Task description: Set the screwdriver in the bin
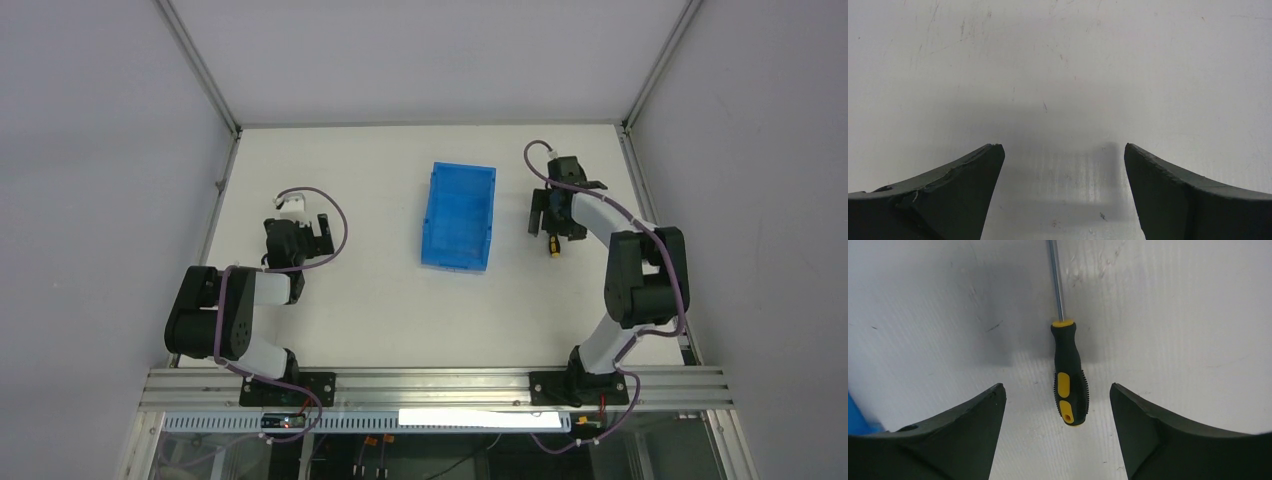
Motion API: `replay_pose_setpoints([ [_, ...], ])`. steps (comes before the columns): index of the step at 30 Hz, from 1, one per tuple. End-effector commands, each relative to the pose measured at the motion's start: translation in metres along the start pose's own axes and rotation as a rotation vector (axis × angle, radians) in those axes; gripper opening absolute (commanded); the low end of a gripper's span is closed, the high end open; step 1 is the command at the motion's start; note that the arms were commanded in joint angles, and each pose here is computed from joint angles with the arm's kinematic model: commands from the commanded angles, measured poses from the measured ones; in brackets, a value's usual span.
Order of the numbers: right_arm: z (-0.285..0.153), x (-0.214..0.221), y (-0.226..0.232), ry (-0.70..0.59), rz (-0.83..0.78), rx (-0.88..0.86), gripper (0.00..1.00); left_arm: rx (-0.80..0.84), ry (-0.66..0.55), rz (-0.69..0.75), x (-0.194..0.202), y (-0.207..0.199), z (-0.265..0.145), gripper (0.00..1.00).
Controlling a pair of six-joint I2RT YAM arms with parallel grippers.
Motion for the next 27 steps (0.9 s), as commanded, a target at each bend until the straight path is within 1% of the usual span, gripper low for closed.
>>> replay_pose_setpoints([
  [1,0.006,0.000,0.002,0.084,-0.044,-0.014,0.76,0.000,-0.062,-0.011,-0.016,0.003,0.005,1.00],
  [6,0.027,0.006,0.003,0.129,-0.067,-0.015,0.63,-0.001,-0.063,-0.010,-0.017,0.003,0.005,1.00],
  [8,0.035,0.010,0.001,0.152,-0.071,-0.002,0.55,-0.001,-0.064,-0.011,-0.017,0.003,0.005,1.00],
  [10,0.039,0.012,0.000,0.163,-0.077,0.005,0.43,-0.001,-0.062,-0.011,-0.016,0.003,0.005,1.00],
  [11,0.040,0.012,-0.001,0.166,-0.081,0.009,0.32,-0.001,-0.063,-0.010,-0.016,0.003,0.005,1.00],
  [12,0.039,0.012,-0.001,0.165,-0.082,0.012,0.26,-0.001,-0.063,-0.010,-0.017,0.003,0.005,1.00],
  [14,0.035,0.010,-0.002,0.163,-0.089,0.015,0.10,0.000,-0.062,-0.011,-0.016,0.003,0.005,1.00],
  [16,0.025,0.005,-0.001,0.151,-0.089,0.008,0.00,-0.001,-0.062,-0.011,-0.016,0.003,0.005,1.00],
  [19,-0.002,-0.008,0.001,0.110,-0.080,-0.011,0.00,0.001,-0.062,-0.010,-0.016,0.003,0.005,1.00],
  [23,-0.052,-0.030,0.004,0.029,-0.053,-0.032,0.00,0.000,-0.061,-0.010,-0.016,0.003,0.005,1.00],
  [27,-0.094,-0.043,0.012,-0.019,-0.048,-0.049,0.00,0.000,-0.061,-0.010,-0.016,0.003,0.005,1.00],
])
Point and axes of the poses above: each gripper's point midway between its finger pads, its own z axis out along the fingers, its own y axis along the line the jaws close on, x = y × z, the point moved 5 cm from there along -z, back along the fingers, and after that the axes turned 15 degrees about z, right-handed, at the moved point
